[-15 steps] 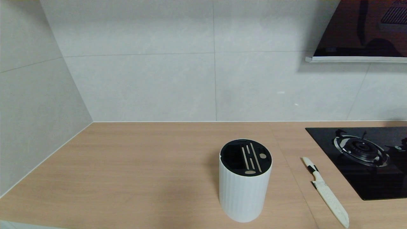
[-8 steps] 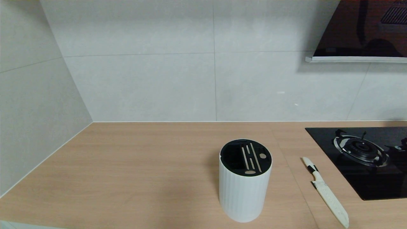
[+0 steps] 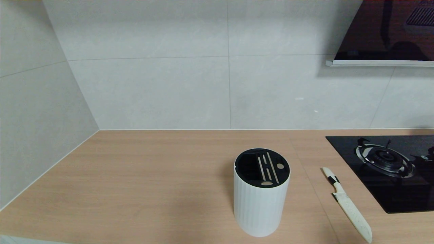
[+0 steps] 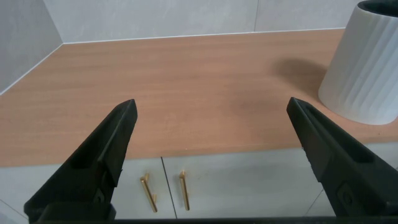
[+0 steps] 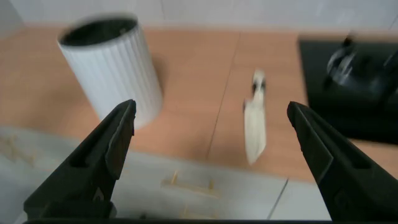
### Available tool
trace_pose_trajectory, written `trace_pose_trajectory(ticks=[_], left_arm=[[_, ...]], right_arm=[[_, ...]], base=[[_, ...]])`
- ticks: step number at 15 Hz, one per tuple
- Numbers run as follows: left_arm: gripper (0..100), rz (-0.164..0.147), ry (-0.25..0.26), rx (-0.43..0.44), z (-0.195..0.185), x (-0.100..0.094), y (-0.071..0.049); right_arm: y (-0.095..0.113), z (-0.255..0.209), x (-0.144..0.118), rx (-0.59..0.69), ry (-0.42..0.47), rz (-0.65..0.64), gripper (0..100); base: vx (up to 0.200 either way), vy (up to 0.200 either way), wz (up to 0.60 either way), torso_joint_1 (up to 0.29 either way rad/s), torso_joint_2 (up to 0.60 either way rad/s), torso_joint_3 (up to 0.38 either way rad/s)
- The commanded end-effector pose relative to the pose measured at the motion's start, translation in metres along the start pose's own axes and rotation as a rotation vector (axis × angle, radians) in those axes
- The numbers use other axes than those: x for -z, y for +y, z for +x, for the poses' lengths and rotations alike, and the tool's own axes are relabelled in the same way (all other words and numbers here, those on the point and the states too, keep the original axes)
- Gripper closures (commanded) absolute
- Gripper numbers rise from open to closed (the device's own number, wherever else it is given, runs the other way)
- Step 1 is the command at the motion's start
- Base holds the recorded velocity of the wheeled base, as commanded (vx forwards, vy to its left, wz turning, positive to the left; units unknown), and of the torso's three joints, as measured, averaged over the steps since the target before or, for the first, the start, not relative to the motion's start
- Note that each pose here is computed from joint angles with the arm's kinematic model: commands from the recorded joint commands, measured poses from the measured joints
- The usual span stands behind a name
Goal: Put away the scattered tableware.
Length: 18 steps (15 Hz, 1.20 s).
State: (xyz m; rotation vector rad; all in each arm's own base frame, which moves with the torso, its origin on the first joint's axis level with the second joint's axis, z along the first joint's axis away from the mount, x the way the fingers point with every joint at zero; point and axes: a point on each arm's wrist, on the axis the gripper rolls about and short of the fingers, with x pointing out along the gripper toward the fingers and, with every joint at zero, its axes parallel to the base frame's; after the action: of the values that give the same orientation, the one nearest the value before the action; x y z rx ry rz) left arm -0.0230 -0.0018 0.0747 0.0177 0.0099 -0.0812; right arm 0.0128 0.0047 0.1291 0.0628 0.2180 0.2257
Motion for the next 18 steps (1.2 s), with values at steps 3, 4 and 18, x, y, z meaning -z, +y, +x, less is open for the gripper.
trace_pose_trajectory(ticks=[3, 4, 18], left_arm=[[0, 0.000, 0.000, 0.000, 0.000, 0.000, 0.000], [0, 0.000, 0.000, 0.000, 0.000, 0.000, 0.000], [0, 0.000, 0.000, 0.000, 0.000, 0.000, 0.000]], right_arm=[[-0.010, 0.078, -0.030, 0.011, 0.337, 0.036, 0], [-0.013, 0.088, -0.034, 0.050, 0.351, 0.030, 0], [-0.038, 0.252, 0.012, 0.200, 0.526, -0.046, 0]], base=[[0.000, 0.000, 0.00, 0.000, 0.00, 0.000], [0.000, 0.000, 0.00, 0.000, 0.00, 0.000], [0.000, 0.000, 0.00, 0.000, 0.00, 0.000]])
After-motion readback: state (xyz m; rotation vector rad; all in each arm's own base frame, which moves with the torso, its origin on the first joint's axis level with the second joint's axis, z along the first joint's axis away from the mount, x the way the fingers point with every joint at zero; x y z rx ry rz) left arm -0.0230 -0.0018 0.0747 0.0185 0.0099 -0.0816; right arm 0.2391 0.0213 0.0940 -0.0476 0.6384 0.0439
